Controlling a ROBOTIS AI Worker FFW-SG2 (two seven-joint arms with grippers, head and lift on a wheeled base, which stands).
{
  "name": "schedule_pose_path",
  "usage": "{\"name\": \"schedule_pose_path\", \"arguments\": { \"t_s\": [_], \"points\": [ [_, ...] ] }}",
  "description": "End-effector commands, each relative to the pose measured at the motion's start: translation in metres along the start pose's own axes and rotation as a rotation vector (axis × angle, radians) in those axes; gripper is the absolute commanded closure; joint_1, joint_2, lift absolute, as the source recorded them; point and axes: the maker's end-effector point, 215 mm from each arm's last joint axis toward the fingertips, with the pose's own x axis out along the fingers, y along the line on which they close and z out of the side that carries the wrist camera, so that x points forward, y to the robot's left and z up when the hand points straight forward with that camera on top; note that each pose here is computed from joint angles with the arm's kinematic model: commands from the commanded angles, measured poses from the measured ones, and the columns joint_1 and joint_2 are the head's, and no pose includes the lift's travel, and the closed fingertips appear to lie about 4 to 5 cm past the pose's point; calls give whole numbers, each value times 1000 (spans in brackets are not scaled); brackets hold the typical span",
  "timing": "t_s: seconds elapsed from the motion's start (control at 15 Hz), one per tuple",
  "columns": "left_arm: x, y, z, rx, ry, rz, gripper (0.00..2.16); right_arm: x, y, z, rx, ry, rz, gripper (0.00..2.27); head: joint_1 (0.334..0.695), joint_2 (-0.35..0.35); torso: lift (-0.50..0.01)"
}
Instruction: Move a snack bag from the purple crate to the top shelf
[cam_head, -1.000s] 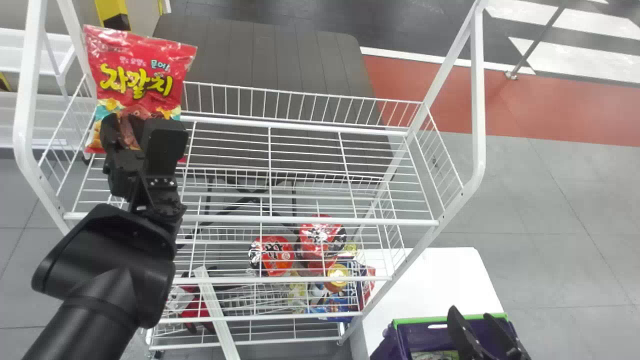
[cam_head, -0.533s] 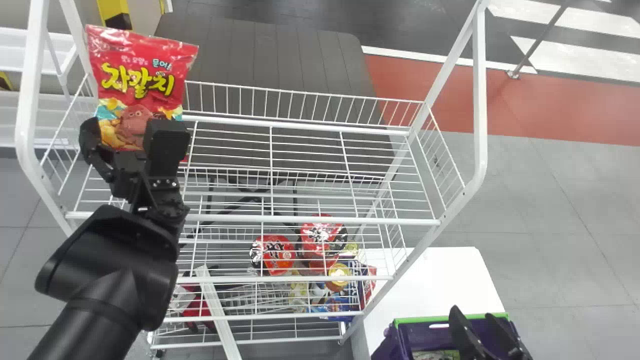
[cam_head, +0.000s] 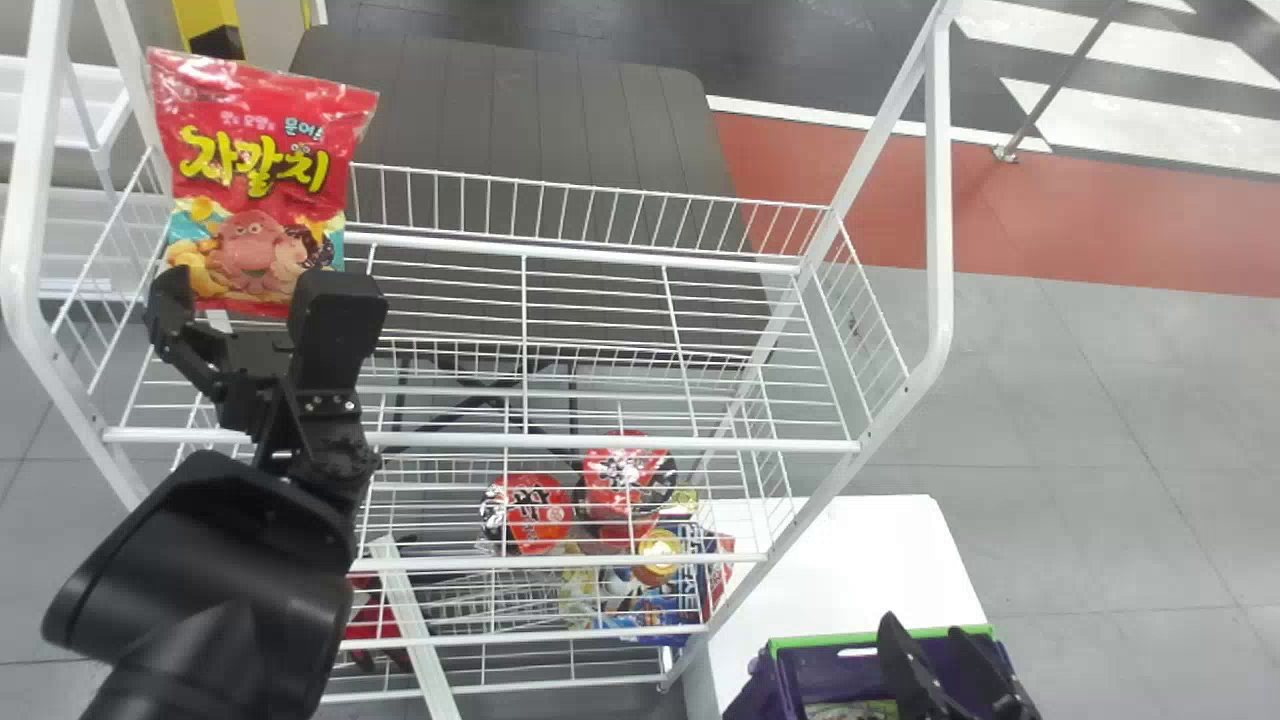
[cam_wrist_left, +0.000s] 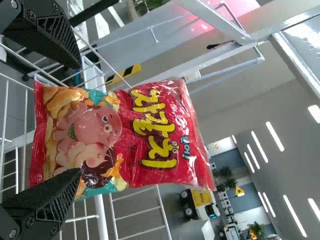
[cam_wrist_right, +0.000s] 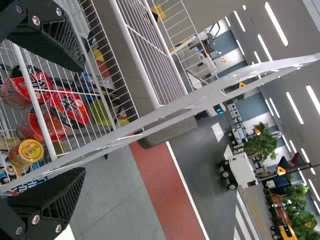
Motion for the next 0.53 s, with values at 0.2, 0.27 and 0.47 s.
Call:
{"name": "schedule_pose_path", "arguments": {
  "t_s": [0.2,0.27,0.47],
  "points": [
    [-40,9,15,-51,-2,-22,83,-1,-2,0,4,3,-1,113,695,-294,10],
    [-50,11,16,-68,-2,-34,83,-1,-1,0,4,3,0,113,695,-298,10],
    [-79,19,12,-103,10,-51,87,2,-1,-2,8,9,4,113,695,-318,10]
  ]
}}
